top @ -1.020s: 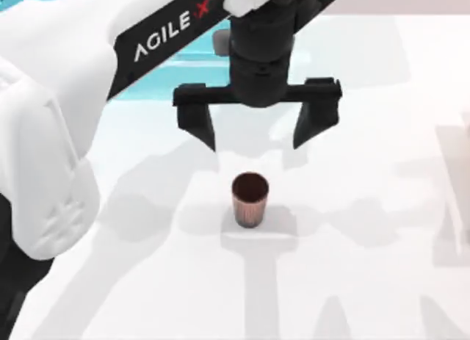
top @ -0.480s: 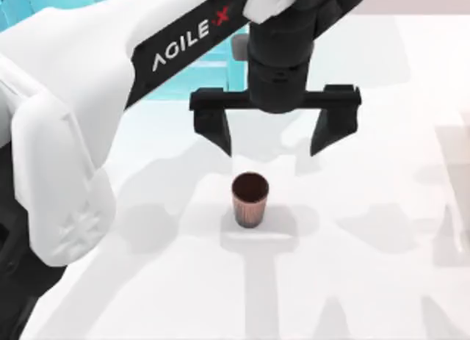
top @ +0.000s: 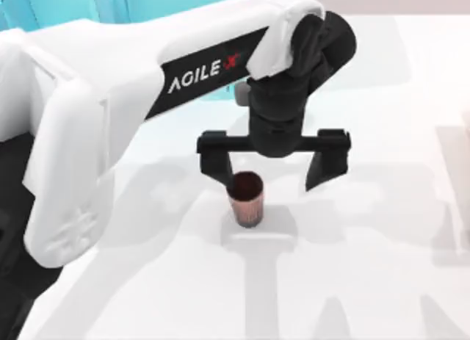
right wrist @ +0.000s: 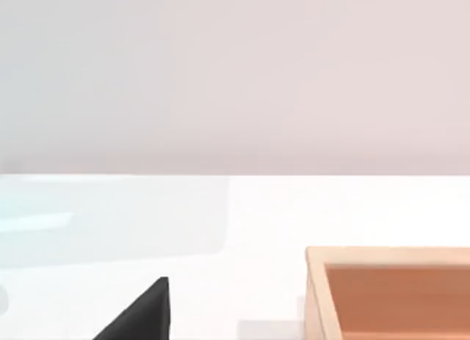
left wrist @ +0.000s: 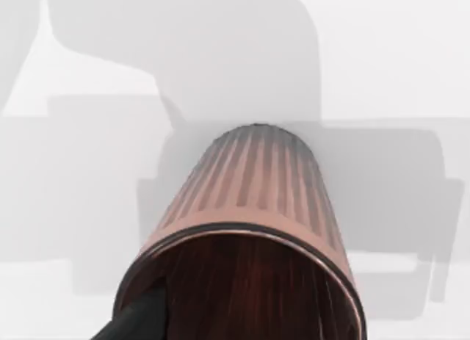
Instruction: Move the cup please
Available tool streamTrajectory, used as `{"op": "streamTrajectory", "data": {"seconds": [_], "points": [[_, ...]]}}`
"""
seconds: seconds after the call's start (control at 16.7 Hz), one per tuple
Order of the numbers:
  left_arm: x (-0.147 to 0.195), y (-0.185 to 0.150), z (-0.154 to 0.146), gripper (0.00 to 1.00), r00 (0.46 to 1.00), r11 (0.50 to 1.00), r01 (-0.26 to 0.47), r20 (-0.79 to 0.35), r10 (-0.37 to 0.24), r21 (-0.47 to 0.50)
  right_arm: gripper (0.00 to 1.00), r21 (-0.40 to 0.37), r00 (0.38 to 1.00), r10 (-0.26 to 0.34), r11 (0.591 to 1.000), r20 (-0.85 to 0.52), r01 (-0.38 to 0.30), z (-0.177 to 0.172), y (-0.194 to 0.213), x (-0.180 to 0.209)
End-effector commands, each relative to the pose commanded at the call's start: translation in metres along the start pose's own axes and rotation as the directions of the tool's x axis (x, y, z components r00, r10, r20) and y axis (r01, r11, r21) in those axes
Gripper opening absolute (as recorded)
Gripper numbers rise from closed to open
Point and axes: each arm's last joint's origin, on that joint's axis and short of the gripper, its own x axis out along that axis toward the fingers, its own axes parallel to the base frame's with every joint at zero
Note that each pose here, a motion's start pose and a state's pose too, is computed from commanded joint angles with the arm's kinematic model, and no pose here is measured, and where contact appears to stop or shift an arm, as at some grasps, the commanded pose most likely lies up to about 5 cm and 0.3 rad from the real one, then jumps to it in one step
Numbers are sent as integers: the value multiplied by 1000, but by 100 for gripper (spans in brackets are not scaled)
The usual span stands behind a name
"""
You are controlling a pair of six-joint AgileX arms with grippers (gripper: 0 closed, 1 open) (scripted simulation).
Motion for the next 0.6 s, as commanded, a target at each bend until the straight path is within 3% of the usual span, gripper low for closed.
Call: {"op": "streamTrajectory", "data": {"seconds": [0.18,0.48,0.6], "points": [[24,1,-3,100,1000,1000,1,1,-1,0,100,0,1000,0,1000,0,0,0,0,0],[28,2,-3,100,1000,1000,1,1,-1,0,100,0,1000,0,1000,0,0,0,0,0],[28,2,-3,85,1000,1000,1,1,-1,0,100,0,1000,0,1000,0,0,0,0,0]]}}
